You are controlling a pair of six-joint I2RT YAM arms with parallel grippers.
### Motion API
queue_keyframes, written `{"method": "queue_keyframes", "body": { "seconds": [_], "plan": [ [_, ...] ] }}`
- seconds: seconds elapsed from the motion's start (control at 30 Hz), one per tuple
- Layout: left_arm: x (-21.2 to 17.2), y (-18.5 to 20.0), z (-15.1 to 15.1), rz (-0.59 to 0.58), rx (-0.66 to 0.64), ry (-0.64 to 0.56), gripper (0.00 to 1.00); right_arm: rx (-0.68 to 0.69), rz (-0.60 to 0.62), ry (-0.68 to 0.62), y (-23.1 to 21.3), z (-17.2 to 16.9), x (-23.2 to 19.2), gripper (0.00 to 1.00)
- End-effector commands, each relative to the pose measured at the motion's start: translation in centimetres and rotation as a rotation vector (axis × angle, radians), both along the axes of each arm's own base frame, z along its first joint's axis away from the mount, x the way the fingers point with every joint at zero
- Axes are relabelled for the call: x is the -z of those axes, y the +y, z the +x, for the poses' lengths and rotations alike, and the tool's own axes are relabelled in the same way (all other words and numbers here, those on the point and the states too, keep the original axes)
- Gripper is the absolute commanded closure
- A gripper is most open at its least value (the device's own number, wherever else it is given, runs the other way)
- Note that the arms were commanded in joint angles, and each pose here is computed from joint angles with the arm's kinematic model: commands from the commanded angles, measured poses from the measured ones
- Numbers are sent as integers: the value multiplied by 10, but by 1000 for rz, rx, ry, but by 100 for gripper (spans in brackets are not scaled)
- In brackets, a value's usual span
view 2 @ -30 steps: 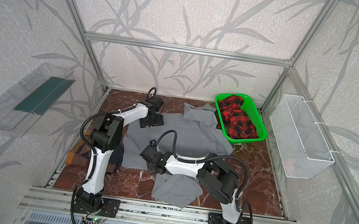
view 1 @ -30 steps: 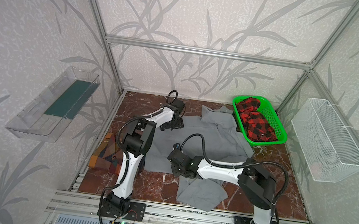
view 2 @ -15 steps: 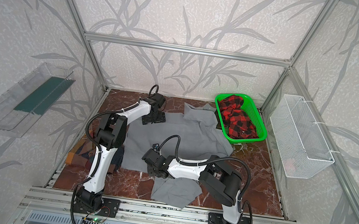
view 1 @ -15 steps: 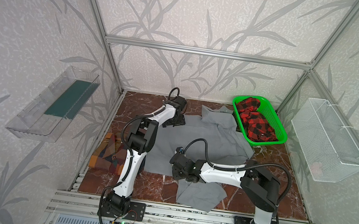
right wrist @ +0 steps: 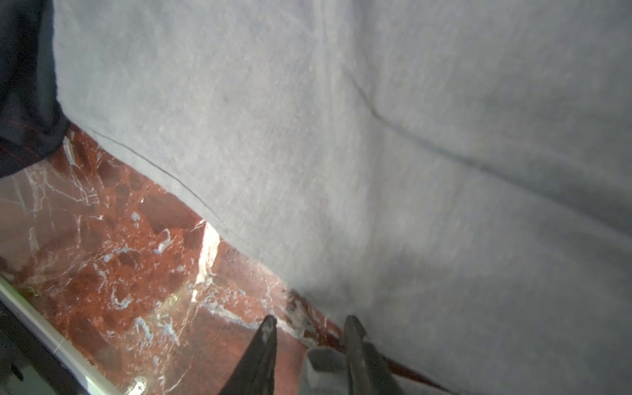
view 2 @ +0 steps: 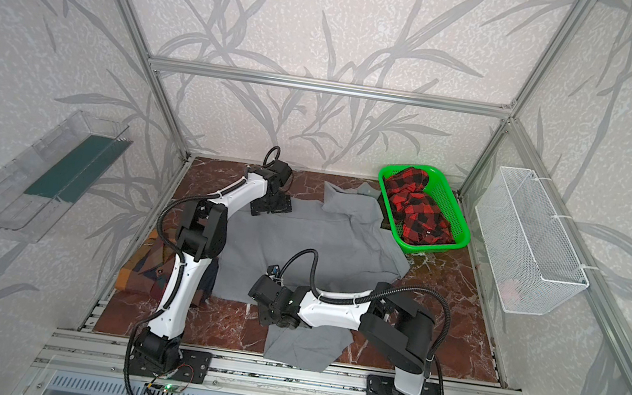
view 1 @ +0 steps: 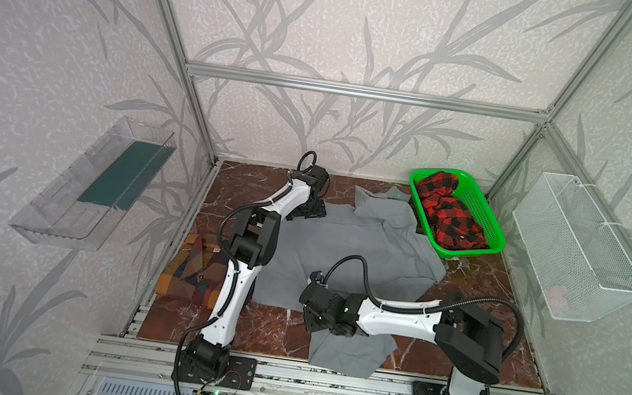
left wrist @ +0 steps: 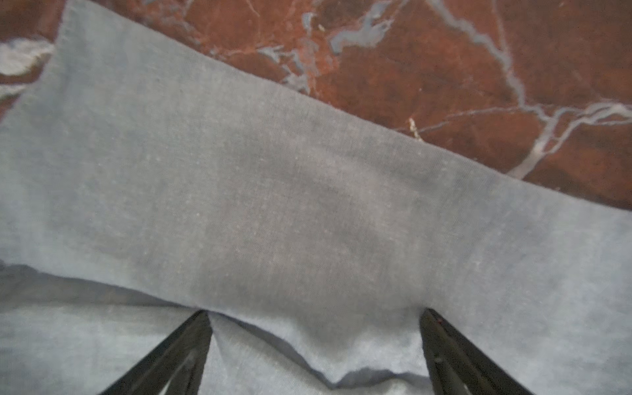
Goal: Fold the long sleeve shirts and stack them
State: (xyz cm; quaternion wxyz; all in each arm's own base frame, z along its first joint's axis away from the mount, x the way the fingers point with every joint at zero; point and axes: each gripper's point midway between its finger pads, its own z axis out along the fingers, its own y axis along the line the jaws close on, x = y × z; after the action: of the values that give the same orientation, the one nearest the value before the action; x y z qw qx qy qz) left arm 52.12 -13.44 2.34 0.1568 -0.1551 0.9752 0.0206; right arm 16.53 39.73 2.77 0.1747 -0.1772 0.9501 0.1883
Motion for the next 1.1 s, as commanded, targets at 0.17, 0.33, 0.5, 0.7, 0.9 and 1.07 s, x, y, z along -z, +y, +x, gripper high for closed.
{"method": "queue_keyframes", "body": {
  "seconds": [0.17,0.33,0.5,0.7,0.9,1.07],
  "plan": [
    [-7,8,-16,11,7,42,4,-82,115,-68,77,19,-31,67],
    [-7,11,-17,20,10,48,4,-65,118,-93,100,32,-15,68],
    [-5,12,-16,18,6,50,4,-23,75,-94,98,38,10,68],
    [-6,19,-10,18,7,48,4,-27,23,-53,83,21,27,70],
    [-1,18,-1,18,21,66,4,-51,65,-17,85,-17,19,70],
    [-3,16,6,25,45,72,3,-88,85,-20,92,-38,4,70]
  ]
}}
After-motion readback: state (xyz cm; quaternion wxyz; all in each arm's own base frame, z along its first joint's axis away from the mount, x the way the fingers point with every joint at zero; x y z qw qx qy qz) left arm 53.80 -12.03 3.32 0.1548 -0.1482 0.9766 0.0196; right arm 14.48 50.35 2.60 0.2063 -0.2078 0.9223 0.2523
